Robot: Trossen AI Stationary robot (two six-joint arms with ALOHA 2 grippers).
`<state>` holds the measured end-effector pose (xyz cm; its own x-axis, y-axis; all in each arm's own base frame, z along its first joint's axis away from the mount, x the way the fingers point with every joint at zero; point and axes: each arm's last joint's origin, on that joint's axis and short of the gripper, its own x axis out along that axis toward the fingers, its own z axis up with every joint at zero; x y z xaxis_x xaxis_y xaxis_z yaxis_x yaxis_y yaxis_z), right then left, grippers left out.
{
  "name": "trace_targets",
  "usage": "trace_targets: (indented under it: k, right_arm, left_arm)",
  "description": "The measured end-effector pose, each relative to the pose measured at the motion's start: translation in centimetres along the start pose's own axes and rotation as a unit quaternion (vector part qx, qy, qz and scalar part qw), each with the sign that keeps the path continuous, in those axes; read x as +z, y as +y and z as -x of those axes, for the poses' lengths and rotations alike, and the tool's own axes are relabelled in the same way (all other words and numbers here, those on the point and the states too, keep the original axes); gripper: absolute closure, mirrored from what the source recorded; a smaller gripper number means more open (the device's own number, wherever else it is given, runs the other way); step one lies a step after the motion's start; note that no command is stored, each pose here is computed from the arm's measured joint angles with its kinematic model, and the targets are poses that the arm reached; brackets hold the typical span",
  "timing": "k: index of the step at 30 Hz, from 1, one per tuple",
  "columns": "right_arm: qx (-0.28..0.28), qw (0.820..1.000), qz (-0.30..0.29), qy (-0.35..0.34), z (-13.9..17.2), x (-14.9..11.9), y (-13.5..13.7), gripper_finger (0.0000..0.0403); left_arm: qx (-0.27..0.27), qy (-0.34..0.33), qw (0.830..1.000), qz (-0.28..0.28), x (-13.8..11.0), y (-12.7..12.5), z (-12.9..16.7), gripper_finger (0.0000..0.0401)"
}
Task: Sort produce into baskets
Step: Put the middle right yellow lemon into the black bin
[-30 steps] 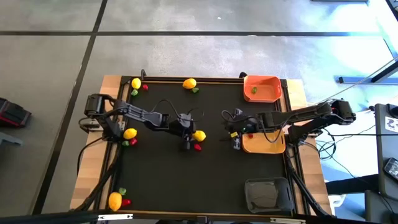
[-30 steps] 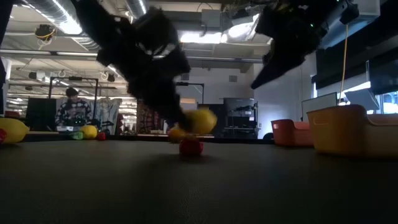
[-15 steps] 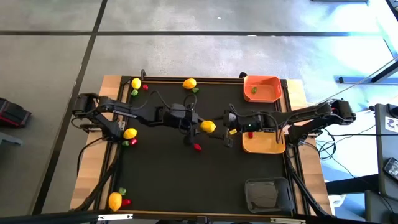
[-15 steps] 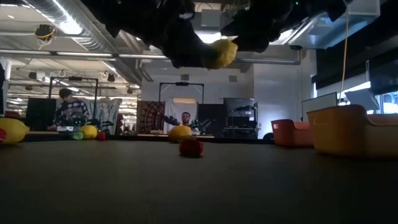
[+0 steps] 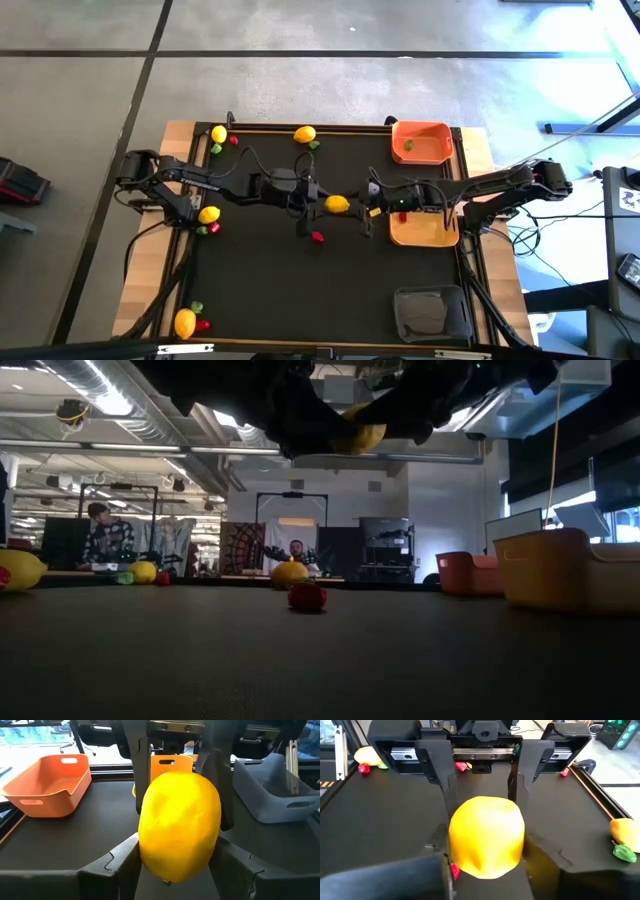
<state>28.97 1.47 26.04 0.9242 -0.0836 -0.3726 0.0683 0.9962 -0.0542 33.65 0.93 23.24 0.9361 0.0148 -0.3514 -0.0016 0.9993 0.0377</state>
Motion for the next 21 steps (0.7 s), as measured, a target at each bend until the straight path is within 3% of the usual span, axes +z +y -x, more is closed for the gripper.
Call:
trace_targets:
  k: [4,11,16,21]
  right_arm:
    - [0.0,1.0,0.007,0.0,0.0,0.0,0.0,0.0307]
    - [0.016,1.0,0.001,0.01,1.8,0.9,-0.1,0.0314]
    - [0.057,0.994,-0.019,0.09,3.7,0.8,0.6,0.0314]
    - [0.101,0.977,-0.049,0.184,6.2,0.2,2.6,0.0314]
  left_arm:
    - [0.0,0.0,1.0,0.009,0.0,0.1,0.0,0.0166]
    - [-0.001,0.026,1.0,0.013,-0.5,0.1,0.0,0.0131]
    - [-0.002,0.066,0.998,0.024,-1.3,0.1,0.1,0.0135]
    - [-0.002,0.093,0.995,0.028,-1.8,0.0,0.2,0.0136]
